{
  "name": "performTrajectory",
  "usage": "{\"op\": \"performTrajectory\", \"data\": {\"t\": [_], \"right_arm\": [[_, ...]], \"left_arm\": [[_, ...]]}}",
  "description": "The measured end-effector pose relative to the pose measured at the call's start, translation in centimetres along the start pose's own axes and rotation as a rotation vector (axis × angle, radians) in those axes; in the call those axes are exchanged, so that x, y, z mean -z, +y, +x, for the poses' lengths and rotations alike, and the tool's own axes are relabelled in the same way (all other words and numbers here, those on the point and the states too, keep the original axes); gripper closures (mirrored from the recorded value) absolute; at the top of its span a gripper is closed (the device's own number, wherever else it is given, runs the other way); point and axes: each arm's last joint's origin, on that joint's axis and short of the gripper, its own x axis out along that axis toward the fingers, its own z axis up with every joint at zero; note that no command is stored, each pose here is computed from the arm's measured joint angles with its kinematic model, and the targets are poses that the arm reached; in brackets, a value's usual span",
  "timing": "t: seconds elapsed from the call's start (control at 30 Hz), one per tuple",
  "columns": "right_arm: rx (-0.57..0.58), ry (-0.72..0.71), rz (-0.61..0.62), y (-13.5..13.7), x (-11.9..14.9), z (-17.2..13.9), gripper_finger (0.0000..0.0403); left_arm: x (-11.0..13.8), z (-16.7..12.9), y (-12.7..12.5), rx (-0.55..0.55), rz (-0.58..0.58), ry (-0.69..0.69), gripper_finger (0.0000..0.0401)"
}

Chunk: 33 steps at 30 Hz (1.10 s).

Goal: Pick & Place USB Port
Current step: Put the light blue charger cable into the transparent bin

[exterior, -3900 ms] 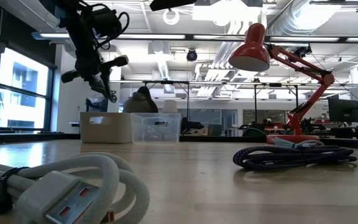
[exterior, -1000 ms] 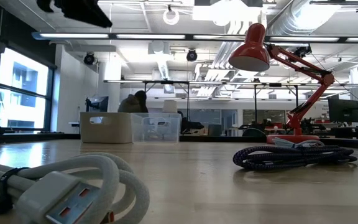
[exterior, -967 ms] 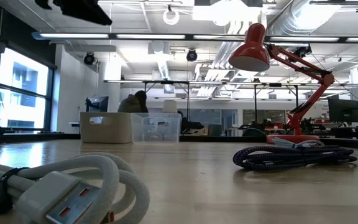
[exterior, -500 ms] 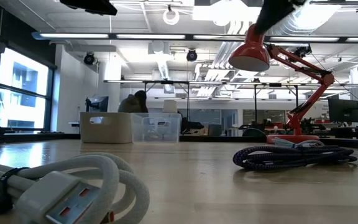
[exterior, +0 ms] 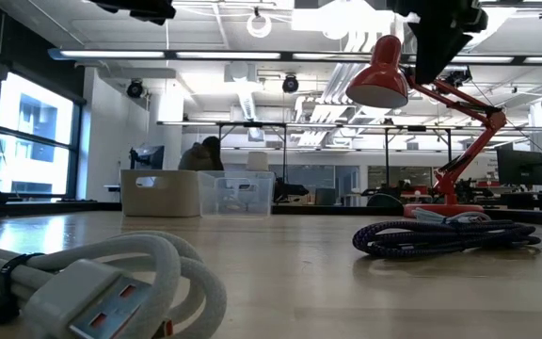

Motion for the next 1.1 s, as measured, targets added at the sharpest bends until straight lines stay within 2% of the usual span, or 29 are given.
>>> {"op": "performTrajectory", "data": {"t": [0.23, 0.5, 0.67, 0.9, 1.1], "right_arm": [[-0.018, 0.090, 0.012, -0.8, -0.6, 1.3, 0.0267], [-0.025, 0.266, -0.019, -1.5, 1.3, 7.3, 0.0267], [-0.152, 0.273, 0.003, -0.6, 2.6, 10.5, 0.0267], [-0.155, 0.256, 0.036, -0.8, 3.5, 12.5, 0.0265], [-0.158, 0.240, 0.047, -0.7, 3.4, 12.6, 0.0232]], "left_arm": [[0.4, 0.0, -0.2, 0.016, -0.013, 0.036, 0.0290], [0.4, 0.0, -0.2, 0.019, -0.015, 0.044, 0.0290], [0.5, 0.0, -0.2, 0.021, -0.016, 0.047, 0.0290], [0.5, 0.0, -0.2, 0.019, 0.010, 0.049, 0.0290], [0.5, 0.0, -0.2, 0.014, 0.022, 0.051, 0.0290]]}}
